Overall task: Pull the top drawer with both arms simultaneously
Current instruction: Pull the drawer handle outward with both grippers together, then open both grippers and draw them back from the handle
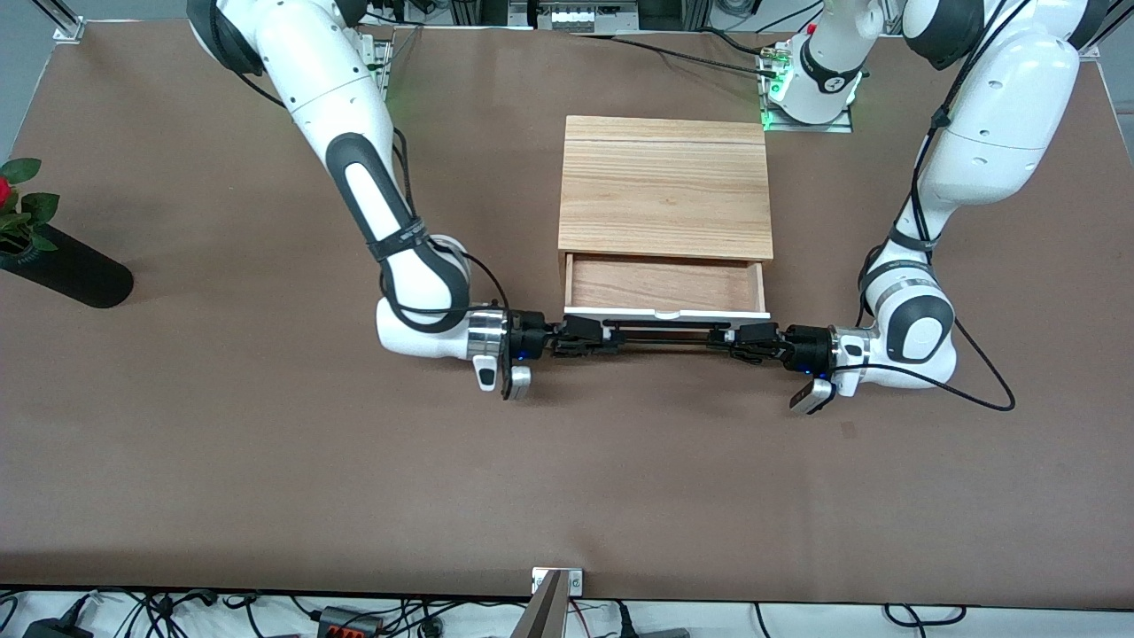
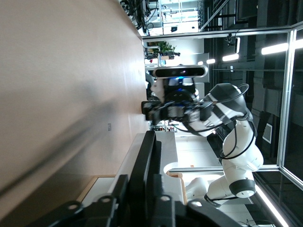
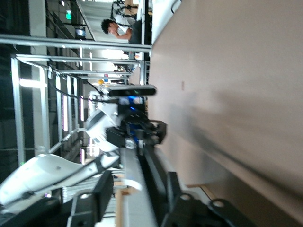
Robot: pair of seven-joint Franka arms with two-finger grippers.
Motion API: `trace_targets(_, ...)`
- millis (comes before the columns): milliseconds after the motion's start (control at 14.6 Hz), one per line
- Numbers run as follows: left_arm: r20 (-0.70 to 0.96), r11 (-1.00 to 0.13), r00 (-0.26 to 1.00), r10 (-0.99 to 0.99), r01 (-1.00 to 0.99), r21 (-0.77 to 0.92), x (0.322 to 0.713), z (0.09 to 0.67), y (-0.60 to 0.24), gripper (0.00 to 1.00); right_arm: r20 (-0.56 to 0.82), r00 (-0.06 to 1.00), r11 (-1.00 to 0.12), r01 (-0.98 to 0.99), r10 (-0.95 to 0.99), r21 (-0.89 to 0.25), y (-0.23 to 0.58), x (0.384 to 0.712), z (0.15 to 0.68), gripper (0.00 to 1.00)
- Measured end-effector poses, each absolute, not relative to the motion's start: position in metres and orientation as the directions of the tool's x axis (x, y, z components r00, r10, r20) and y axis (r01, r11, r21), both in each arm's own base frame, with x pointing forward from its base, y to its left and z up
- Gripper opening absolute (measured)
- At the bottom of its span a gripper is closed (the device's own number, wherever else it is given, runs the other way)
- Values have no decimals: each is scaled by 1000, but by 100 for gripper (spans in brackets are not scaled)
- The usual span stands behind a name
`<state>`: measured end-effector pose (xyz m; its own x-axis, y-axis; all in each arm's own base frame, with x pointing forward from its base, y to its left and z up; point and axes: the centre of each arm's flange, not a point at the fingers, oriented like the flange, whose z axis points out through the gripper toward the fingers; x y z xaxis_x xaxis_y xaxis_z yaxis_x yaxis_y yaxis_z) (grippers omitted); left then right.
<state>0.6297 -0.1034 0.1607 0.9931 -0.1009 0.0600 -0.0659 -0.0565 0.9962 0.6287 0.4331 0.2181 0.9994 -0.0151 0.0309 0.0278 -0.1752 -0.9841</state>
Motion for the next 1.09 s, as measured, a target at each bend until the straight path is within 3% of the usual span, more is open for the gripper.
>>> trace_targets(274,25,-57,995,-96,-31,998,630,158,-100,70,26,999,-167,22,-22,-986,432,632,226,100)
trace_targets(479,-36,-67,995,-92,30,997,639,181,-99,99,-24,999,-167,-31,-46,-986,423,638,227,100)
trace_targets(684,-73,-164,989,-130,51,985,649,224,-94,100,-95,992,-170,-109,-89,-979,404,652,229,100)
trace_targets(1094,-116,-565,971,-210,-24,825,676,318,-63,100,-268,942,-340,-323,-200,-883,326,701,282,100)
